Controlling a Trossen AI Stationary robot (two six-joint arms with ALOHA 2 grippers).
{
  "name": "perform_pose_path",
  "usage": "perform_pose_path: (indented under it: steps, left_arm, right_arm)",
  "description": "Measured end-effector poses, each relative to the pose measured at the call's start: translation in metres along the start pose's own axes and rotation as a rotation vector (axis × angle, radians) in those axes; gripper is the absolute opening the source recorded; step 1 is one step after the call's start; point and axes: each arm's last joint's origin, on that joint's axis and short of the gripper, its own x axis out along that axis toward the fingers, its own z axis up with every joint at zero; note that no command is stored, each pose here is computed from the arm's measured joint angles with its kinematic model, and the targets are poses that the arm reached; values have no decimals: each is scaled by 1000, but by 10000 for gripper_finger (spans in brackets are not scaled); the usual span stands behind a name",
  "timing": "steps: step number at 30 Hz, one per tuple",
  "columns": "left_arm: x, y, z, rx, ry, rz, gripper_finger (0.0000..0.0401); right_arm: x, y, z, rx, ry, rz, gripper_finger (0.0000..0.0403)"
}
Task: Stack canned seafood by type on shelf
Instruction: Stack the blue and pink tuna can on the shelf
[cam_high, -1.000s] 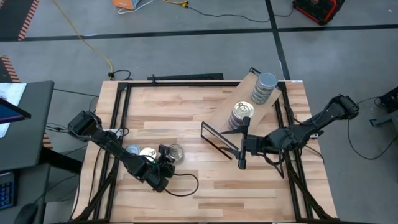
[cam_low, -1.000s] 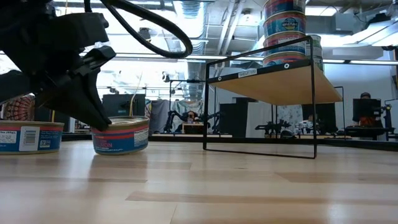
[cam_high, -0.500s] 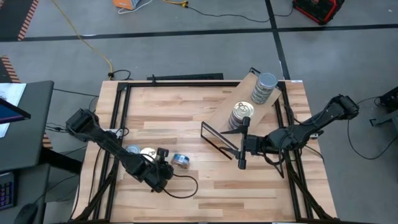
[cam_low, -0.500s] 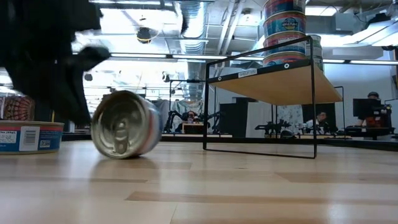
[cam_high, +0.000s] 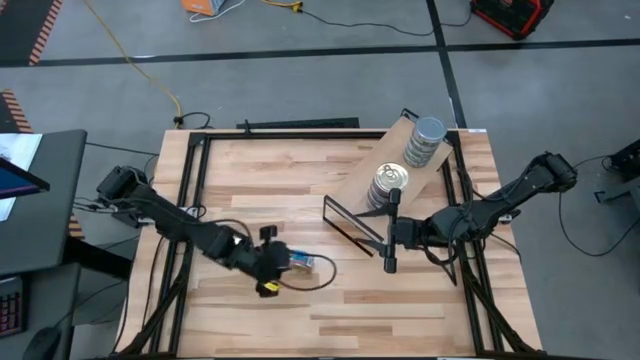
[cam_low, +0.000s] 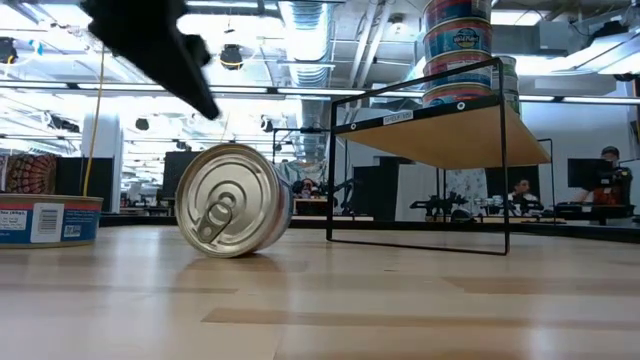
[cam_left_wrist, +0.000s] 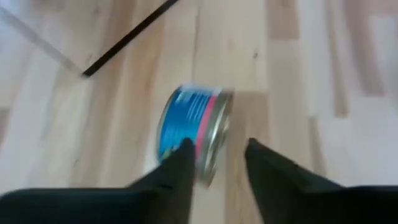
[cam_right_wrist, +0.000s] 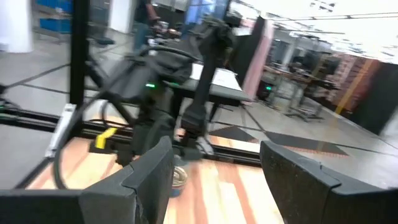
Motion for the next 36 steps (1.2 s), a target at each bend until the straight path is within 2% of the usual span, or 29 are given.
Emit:
perform_pose_path:
  steps: [5,9,12,15,19,23,27,32,36]
  left_arm:
    - [18,16,10,9,21,-100,255]
    - [22,27,14,43,27,-132,332]
    - [24,35,14,86,41,-117,368]
    - [29,40,10,136,70,-130,381]
    - [48,45,-10,192,171,-126,375]
    - [57,44,-15,236,205,-137,350]
    - [53,43,-13,243,190,-144,291]
    - [42,45,-10,237,175,-157,186]
    - [26,46,-1,236,119,-207,180]
  right_arm:
    - [-3,6,1,-12,-12,68,271]
    - [-5,9,2,-33,-19,82,271]
    - [-5,9,2,-35,-16,83,271]
    - [-4,8,1,-35,-14,78,271]
    - [-4,8,1,-33,-10,79,271]
    - [-4,8,1,-35,-6,80,271]
    - [-4,8,0,-32,-4,80,271]
    - [-5,9,0,-36,-1,84,271]
    - [-9,12,2,-67,4,30,271]
